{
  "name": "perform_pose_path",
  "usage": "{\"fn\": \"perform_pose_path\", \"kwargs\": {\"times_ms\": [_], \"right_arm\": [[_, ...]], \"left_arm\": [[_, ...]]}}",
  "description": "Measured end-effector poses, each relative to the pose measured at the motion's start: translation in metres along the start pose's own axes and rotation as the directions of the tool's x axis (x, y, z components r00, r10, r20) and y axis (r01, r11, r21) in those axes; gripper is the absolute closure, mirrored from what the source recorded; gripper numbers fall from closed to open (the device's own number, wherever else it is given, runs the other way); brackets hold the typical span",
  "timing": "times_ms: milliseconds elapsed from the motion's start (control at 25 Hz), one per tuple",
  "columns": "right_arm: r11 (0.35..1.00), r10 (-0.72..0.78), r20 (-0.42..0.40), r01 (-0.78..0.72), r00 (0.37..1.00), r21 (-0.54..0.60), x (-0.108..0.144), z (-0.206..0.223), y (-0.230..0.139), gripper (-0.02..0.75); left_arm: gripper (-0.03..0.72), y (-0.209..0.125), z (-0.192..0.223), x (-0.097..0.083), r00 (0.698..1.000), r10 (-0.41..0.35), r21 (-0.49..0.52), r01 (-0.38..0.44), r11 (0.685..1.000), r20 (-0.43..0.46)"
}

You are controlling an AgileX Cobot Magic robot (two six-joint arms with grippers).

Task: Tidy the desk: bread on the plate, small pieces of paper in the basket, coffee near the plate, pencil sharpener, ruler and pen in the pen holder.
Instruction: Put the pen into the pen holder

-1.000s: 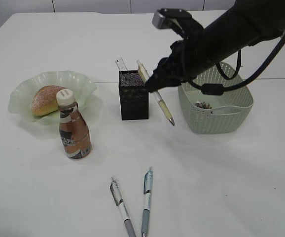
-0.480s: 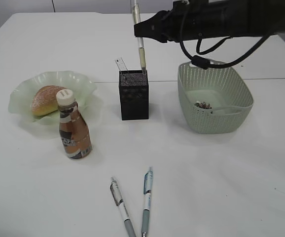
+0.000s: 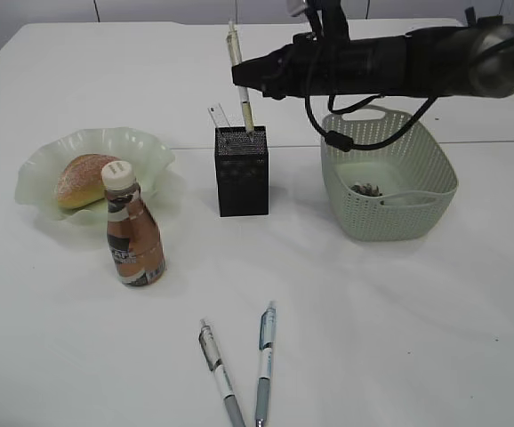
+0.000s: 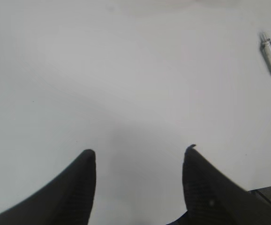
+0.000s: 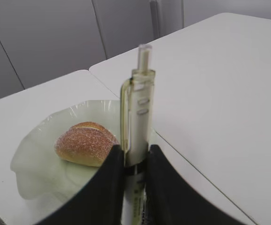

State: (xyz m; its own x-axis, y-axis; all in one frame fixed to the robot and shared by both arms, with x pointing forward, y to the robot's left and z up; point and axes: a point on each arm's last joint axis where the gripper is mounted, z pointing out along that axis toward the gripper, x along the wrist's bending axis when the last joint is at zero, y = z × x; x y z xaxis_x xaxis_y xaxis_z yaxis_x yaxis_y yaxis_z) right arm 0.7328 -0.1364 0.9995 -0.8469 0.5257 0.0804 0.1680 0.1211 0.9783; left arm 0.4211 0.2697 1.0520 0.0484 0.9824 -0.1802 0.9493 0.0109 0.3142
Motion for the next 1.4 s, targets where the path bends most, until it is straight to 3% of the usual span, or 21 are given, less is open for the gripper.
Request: {"fn": "perform_pose_path", "kwargs": {"times_ms": [360, 680, 880, 1080, 1400], "right_arm": [[1.000, -0.015, 0.005, 0.015, 1.000, -0.005, -0.009, 0.012, -0.032, 0.624], [1.000, 0.002, 0.005, -0.002, 1.000, 0.001, -0.011, 0.014, -0.040, 0.413], [0.998, 0.060, -0.012, -0.060, 0.998, 0.016, -0.007, 0.011, -0.032, 0.384], [0.978, 0.054, -0.077, -0.037, 0.996, 0.208, 0.016, -0.013, 0.008, 0.356], [0.850, 0.126, 0.016, -0.116, 0.992, 0.515, 0.067, -0.052, 0.064, 0.351]], "left_arm": [[0.255, -0.001, 0.000, -0.002, 1.000, -0.012, 0.007, 0.012, 1.000, 0.021], [0.255, -0.001, 0.000, -0.003, 0.999, -0.017, 0.012, 0.016, 1.000, 0.028], [0.255, -0.001, 0.000, -0.003, 0.999, -0.017, 0.012, 0.017, 1.000, 0.028], [0.255, -0.001, 0.000, -0.003, 0.999, -0.018, 0.013, 0.017, 1.000, 0.030], [0.253, -0.001, 0.000, 0.000, 1.000, 0.003, 0.006, -0.003, 1.000, -0.004]]}}
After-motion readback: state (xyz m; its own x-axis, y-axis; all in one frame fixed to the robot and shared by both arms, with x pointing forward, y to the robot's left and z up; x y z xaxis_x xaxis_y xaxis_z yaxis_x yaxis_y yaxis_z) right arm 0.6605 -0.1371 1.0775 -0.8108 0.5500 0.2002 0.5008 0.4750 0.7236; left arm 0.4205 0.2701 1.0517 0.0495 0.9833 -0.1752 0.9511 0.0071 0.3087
